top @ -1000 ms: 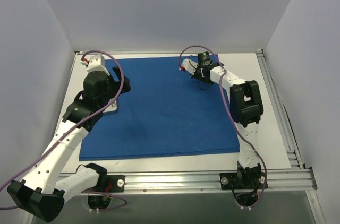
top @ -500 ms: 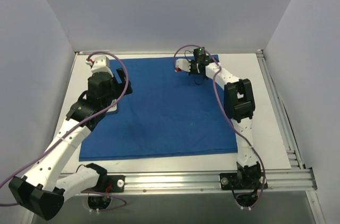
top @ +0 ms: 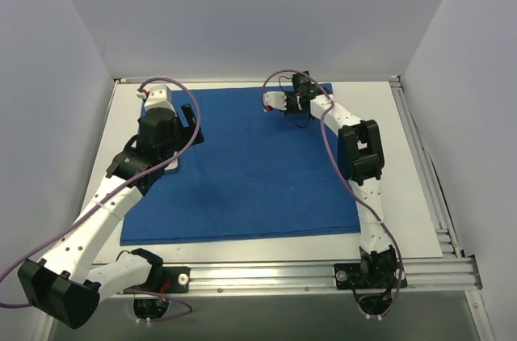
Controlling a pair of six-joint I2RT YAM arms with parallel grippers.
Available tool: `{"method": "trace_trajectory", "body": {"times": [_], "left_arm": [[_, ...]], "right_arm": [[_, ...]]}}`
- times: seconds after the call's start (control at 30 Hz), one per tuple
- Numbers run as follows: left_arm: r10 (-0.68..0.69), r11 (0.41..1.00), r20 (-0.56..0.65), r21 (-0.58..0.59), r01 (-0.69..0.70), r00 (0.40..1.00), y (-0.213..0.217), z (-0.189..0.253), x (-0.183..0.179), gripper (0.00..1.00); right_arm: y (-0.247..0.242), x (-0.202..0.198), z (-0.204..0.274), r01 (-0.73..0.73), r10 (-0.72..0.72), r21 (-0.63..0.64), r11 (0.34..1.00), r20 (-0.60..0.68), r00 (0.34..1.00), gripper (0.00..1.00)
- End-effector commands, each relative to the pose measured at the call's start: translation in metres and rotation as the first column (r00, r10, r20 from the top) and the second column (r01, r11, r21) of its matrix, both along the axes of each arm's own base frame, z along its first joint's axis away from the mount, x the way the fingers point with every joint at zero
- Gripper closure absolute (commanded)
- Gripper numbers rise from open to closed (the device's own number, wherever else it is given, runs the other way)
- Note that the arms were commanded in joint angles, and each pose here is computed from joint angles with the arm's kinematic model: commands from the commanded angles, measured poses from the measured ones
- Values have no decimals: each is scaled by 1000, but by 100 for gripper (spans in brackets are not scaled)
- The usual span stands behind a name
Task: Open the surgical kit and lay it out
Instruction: Place the medical item in the surgical kit.
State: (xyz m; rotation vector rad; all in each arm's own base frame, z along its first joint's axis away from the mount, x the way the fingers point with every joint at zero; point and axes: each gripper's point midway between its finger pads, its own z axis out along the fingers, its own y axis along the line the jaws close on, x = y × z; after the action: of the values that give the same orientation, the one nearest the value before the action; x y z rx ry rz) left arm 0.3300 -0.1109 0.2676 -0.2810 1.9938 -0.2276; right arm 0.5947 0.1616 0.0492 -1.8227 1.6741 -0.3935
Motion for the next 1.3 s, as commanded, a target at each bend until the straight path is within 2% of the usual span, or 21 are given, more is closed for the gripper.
{"method": "trace_trajectory", "body": {"times": [0.0, 0.33, 1.0, 1.27], "left_arm": [[-7, 1000, 45, -17, 8, 999, -4, 13, 5, 10], [-17, 999, 39, -31, 18, 999, -6, 12, 4, 10], [-25, 999, 37, -40, 26, 999, -8, 12, 6, 11], [-23, 999, 37, -42, 24, 999, -7, 11, 7, 11]], "right_arm": [[16, -5, 9, -66, 66, 12, 998, 9, 998, 100], [37, -12, 4, -107, 107, 58, 993, 10, 994, 100], [15, -18, -21, -76, 78, 30, 997, -44, 996, 100], [14, -17, -27, -74, 74, 19, 997, -47, 996, 91]]}}
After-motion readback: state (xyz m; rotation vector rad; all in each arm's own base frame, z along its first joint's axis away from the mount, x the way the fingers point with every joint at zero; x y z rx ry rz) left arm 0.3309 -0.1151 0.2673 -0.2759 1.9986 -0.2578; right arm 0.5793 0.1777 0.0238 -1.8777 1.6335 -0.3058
